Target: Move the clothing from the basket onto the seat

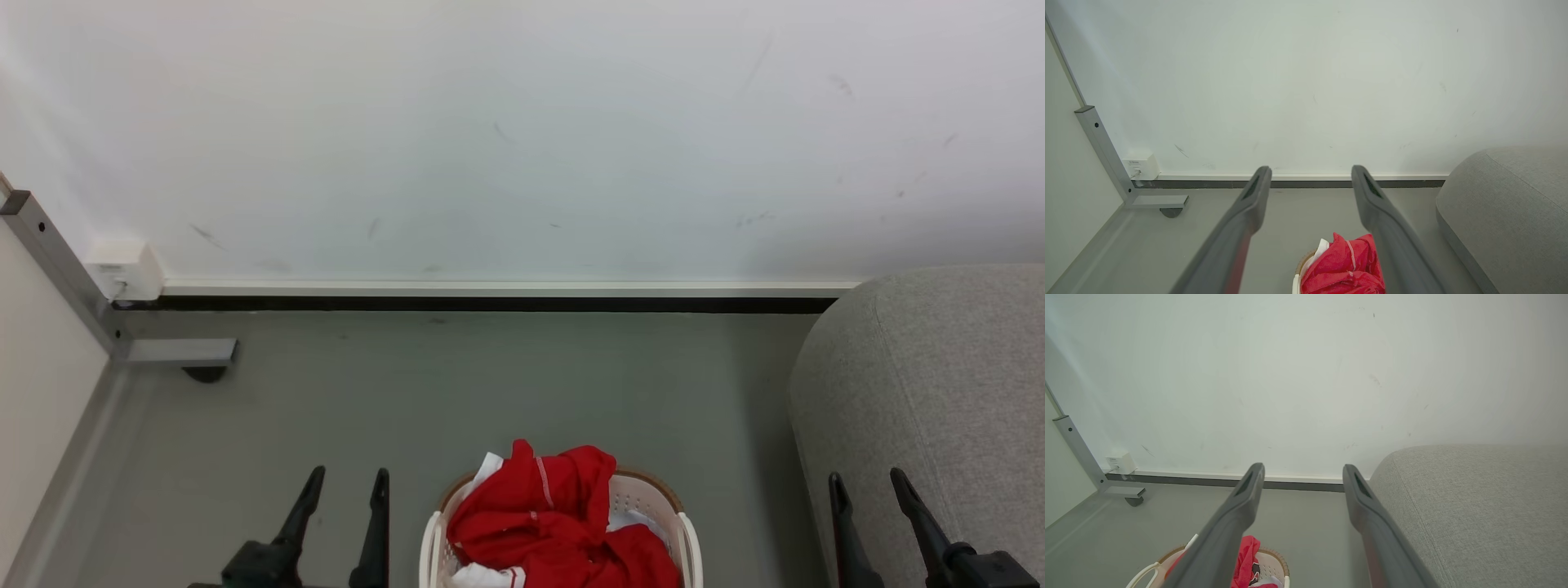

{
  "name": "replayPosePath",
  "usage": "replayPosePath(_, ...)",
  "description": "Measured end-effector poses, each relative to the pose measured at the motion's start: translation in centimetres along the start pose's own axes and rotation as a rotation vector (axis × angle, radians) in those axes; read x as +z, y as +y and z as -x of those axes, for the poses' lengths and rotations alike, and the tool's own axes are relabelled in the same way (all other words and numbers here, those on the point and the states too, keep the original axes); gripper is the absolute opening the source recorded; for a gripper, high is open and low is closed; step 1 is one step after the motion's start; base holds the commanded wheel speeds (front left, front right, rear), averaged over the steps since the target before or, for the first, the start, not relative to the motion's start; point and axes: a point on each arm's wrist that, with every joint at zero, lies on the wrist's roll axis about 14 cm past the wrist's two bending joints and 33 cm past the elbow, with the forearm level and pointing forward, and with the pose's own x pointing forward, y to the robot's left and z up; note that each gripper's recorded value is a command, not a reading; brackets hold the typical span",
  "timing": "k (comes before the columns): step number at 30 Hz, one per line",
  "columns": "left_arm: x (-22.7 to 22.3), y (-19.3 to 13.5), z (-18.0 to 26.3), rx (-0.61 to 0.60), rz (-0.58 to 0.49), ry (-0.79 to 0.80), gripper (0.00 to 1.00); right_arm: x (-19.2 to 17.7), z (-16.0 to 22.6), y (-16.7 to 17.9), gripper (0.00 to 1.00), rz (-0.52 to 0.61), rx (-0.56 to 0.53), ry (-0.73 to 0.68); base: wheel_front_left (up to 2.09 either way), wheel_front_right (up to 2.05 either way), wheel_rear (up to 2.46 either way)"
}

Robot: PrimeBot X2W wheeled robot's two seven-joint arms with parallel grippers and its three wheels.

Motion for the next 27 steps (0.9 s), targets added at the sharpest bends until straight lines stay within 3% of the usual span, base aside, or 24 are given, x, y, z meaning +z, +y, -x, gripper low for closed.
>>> replayPosePath(17, -0.6, -0.8, -0.5, -0.025, 0.003, 0.017, 1.00, -0.1, 0.2, -0.6, 1.00, -0.005, -0.020, 0.003, 0.00, 0.00, 0.00)
replayPosePath(27, -1.7, -3.9, -4.0, -0.148, 0.002, 0.037, 1.00, 0.6, -1.9, -2.0, 1.00, -0.002, -0.052, -0.023, 0.00, 0.00, 0.00)
